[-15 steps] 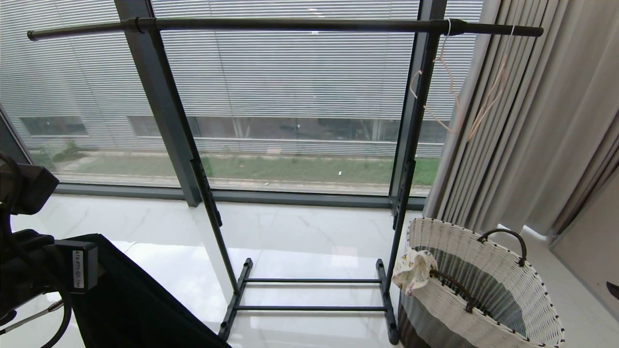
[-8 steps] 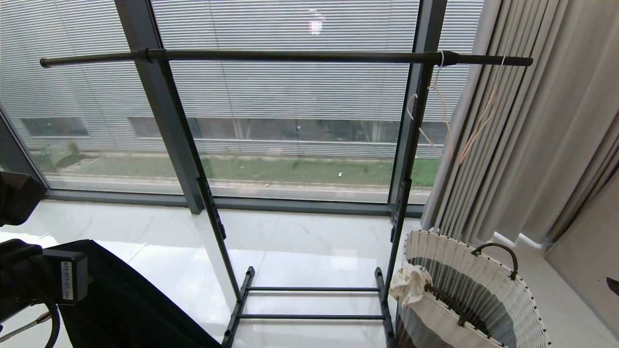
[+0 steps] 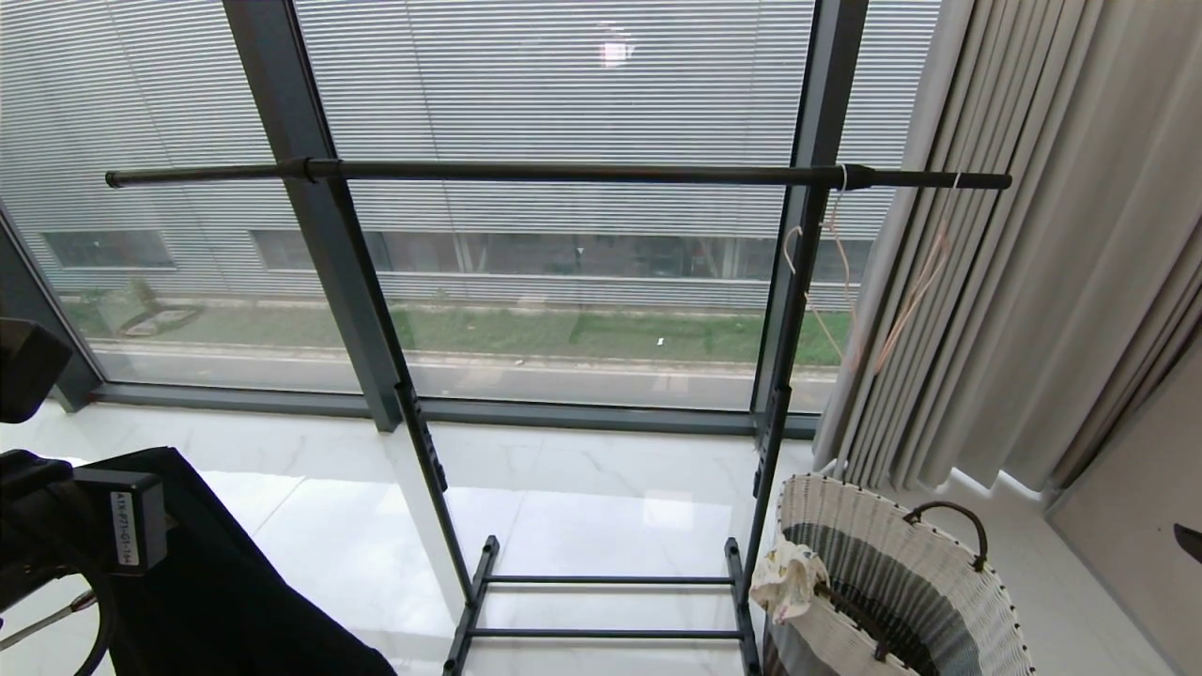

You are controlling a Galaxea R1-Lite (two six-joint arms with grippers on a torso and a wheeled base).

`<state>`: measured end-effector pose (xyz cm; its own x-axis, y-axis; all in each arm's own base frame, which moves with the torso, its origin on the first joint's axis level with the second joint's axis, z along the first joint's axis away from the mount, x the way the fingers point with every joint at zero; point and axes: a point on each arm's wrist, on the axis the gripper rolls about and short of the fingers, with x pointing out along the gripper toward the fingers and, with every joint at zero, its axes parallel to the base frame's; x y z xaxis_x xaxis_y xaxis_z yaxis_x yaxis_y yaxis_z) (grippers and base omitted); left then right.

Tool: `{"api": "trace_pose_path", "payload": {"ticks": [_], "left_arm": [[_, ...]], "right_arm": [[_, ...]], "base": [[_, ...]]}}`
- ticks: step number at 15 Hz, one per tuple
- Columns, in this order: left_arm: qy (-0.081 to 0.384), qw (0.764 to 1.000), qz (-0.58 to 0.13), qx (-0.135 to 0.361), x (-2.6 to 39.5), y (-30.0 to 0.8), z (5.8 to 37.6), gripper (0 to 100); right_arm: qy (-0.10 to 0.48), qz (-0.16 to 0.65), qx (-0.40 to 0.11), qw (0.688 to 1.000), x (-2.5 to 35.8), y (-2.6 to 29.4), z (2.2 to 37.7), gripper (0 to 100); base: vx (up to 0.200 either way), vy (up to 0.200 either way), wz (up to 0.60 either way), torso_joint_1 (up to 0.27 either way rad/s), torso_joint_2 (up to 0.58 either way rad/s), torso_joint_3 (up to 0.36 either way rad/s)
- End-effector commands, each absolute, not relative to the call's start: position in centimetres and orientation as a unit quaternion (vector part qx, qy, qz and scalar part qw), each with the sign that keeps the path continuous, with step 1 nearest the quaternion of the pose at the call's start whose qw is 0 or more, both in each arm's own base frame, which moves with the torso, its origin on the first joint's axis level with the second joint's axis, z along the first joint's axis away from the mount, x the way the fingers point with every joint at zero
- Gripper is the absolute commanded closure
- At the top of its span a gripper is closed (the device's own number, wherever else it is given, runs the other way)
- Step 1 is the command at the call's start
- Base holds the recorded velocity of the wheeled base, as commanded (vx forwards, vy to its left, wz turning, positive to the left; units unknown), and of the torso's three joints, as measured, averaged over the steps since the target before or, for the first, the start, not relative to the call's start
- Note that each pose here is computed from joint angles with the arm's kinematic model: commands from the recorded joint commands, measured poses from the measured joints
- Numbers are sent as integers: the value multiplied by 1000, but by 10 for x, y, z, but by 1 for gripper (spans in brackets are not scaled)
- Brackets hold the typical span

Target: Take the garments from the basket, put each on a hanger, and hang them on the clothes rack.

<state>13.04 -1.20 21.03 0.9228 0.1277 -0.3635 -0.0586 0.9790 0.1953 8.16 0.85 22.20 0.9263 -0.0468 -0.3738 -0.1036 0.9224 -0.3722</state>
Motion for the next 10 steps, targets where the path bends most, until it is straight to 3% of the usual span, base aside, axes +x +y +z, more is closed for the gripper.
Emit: {"api": "trace_pose_path", "payload": {"ticks": [1,5,10], "left_arm": [[193,976,47,91,131,-12,209,100],[196,975,48,97,130,-12,207,100],[197,974,49,100,129,-12,206,100]], "right_arm": [[192,21,-189,963,83,9,221,0],[179,31,-173,968,83,10,215,0],[184,24,-141,972,93,11,212,0]], "base": [[0,0,0,246,-540,-300],[0,0,0,84,-174,-88],[200,0,0,6,-14,-2]]}}
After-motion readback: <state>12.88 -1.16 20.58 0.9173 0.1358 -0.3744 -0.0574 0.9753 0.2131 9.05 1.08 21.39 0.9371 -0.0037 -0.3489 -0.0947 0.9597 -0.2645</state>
